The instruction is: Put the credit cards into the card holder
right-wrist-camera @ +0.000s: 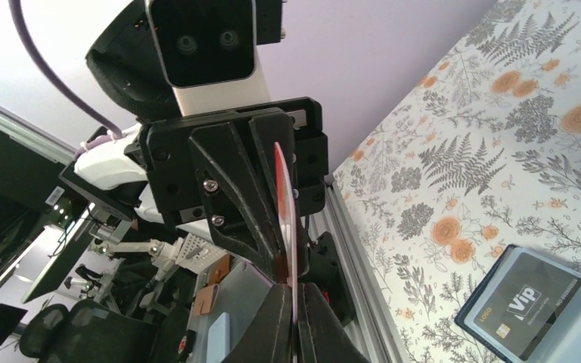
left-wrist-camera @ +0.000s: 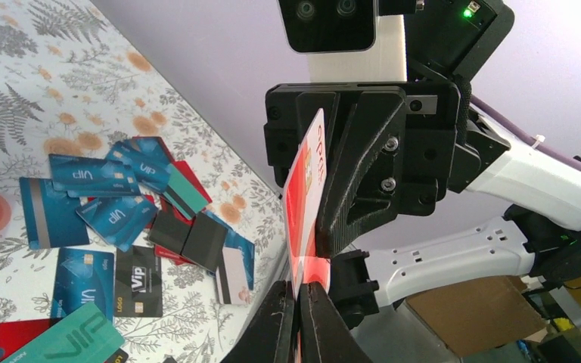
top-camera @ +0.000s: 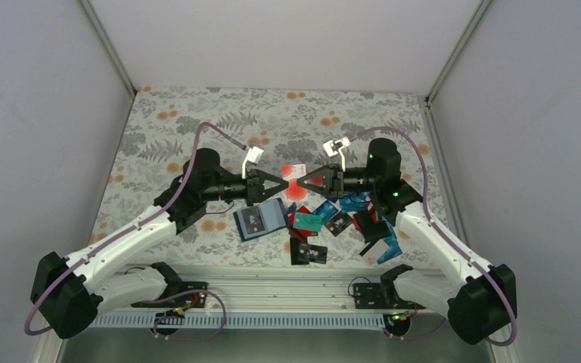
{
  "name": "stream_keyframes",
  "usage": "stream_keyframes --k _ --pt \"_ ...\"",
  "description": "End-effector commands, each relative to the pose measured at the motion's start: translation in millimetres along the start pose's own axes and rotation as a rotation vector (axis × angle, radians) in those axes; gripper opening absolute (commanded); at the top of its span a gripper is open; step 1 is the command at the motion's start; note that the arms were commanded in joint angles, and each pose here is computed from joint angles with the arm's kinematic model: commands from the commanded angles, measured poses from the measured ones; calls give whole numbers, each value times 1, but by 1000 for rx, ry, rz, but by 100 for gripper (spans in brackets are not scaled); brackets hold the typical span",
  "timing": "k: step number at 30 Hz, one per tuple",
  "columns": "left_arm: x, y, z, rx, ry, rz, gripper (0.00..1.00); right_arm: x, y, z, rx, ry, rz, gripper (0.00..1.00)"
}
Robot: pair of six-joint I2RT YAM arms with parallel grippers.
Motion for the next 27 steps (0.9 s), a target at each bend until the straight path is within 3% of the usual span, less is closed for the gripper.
stream_keyframes --k 1,7,12,18,27 --pt "1 10 16 -26 -72 25 2 9 -9 7 -50 -5 14 5" --pt "-25 56 84 -191 -483 102 2 15 -7 -50 69 213 39 34" --pt "-44 92 111 -302 -614 112 2 26 2 -83 152 273 67 41" --pt "-57 119 138 -421 -746 143 2 42 25 -125 229 424 129 37" --pt "-47 134 156 -489 -755 166 2 67 57 -161 267 526 243 20"
Point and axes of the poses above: each gripper's point midway between its finger pads, its own x axis out along the fingers, its own z axis along the line the jaws close on, y = z × x, the point moved 2 cm from there along -x, back along the fingers, and after that the axes turned 5 degrees about x, right-handed, at the moved point
